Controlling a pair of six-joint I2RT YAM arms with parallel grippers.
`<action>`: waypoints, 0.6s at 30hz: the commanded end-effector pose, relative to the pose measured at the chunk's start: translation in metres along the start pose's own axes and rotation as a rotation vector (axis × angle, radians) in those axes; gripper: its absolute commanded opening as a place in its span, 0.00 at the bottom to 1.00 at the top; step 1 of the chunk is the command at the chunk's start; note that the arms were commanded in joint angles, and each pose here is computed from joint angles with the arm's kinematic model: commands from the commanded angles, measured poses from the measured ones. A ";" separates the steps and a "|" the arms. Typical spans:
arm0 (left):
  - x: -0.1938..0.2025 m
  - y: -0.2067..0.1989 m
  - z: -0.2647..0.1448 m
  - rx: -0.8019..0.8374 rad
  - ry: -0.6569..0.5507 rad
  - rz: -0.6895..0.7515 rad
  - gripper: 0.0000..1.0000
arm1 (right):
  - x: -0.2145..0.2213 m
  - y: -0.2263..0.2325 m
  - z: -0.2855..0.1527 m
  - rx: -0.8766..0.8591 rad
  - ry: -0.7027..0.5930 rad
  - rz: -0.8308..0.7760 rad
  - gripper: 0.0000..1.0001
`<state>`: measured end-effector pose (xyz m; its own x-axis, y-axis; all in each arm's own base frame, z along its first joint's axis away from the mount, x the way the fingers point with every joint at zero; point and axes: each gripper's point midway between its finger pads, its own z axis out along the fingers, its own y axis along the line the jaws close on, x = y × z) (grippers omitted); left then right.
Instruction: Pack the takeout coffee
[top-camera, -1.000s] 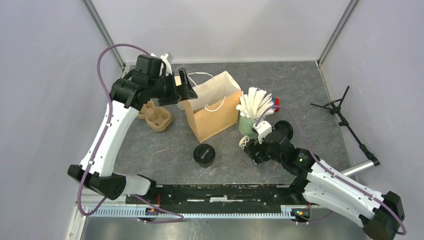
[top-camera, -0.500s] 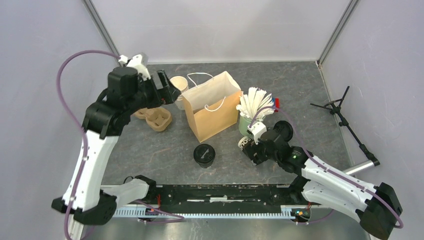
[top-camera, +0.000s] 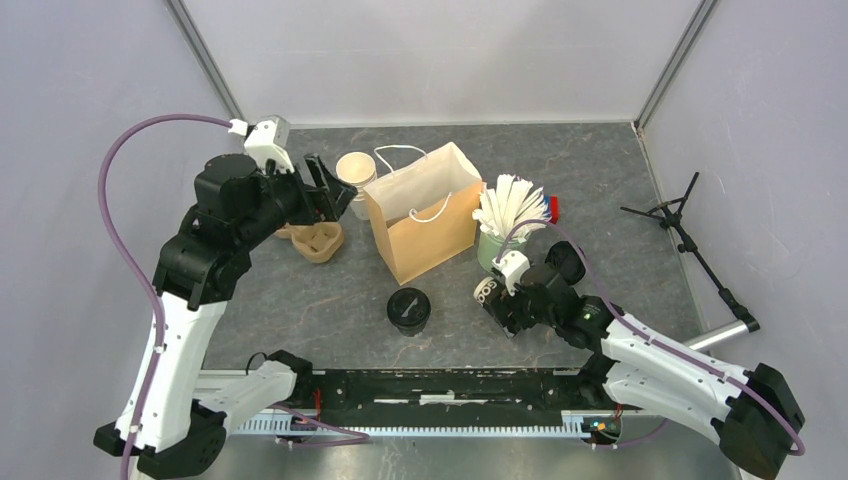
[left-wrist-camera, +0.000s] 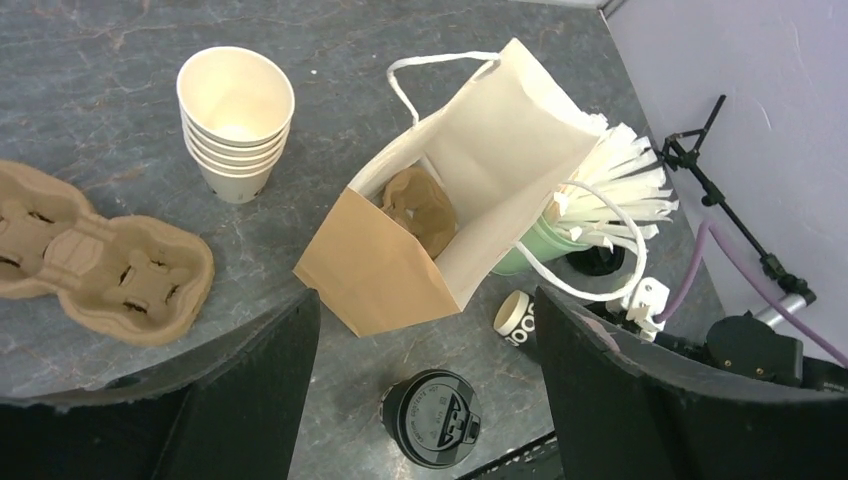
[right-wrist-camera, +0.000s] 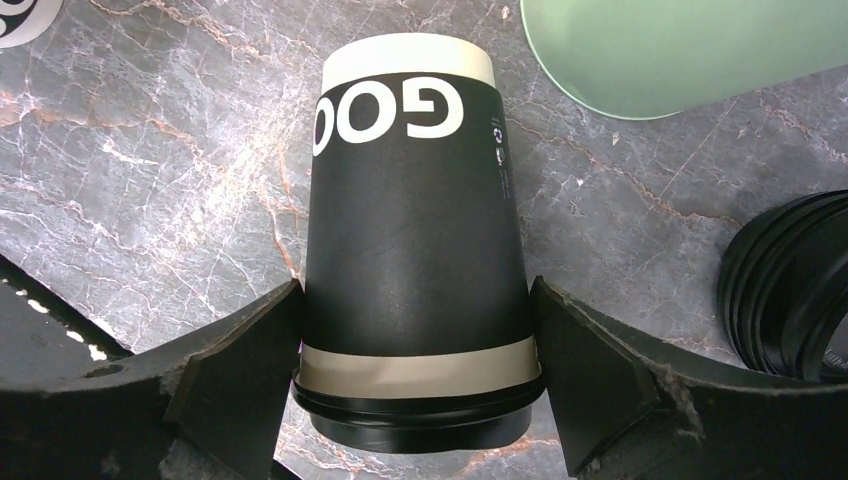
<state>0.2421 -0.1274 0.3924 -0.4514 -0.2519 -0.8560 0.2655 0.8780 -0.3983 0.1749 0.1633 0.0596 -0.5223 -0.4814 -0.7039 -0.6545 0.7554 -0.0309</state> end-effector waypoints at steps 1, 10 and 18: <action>-0.003 -0.011 -0.001 0.098 -0.017 0.161 0.83 | -0.026 0.006 -0.009 -0.037 -0.074 -0.011 0.85; 0.018 -0.039 -0.011 0.382 -0.151 0.478 0.72 | -0.062 0.032 -0.042 -0.189 -0.119 -0.004 0.77; 0.044 -0.076 -0.035 0.706 -0.302 0.827 0.86 | -0.141 0.066 -0.106 -0.401 -0.251 0.012 0.76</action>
<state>0.1935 -0.1709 0.3754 -0.0446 0.1086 -0.9931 0.7872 0.6158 0.0320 0.1623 0.2109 0.1745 -0.4430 -0.3858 -0.8093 -0.7760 0.6170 0.1307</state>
